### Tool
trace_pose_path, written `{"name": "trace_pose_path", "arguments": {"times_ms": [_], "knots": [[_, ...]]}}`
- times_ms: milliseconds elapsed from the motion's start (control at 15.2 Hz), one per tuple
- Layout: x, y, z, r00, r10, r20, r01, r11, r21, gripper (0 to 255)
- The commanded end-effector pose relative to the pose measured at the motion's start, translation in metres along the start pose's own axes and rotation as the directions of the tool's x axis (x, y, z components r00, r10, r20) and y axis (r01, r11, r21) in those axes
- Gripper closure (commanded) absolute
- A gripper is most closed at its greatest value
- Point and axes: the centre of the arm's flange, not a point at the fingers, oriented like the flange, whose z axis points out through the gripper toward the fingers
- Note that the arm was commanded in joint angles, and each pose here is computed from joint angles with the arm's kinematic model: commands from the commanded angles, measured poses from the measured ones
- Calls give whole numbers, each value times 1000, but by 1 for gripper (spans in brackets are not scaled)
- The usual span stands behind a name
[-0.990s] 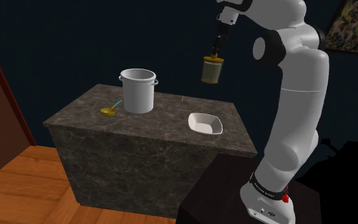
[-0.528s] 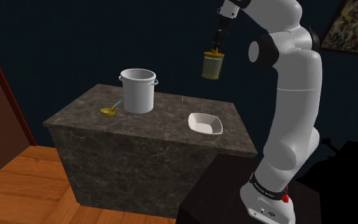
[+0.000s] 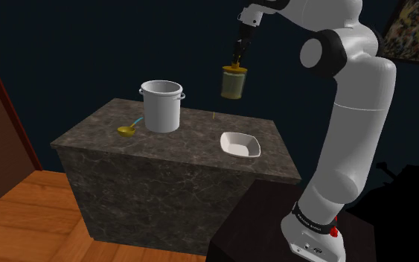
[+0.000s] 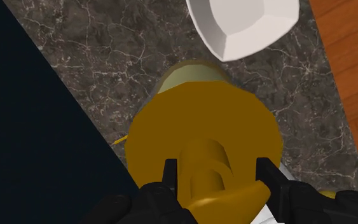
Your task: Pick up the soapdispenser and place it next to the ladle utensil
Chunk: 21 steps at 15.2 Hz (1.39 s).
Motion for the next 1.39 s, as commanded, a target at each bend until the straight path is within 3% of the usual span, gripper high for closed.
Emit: {"name": "trace_pose_path", "arguments": {"times_ms": [0,1320], "knots": [[13,-22,10,1000,1,-1,-1,1000,-1,255],[131,-236,109,1000,1,-1,-1,1000,-1,255]]}}
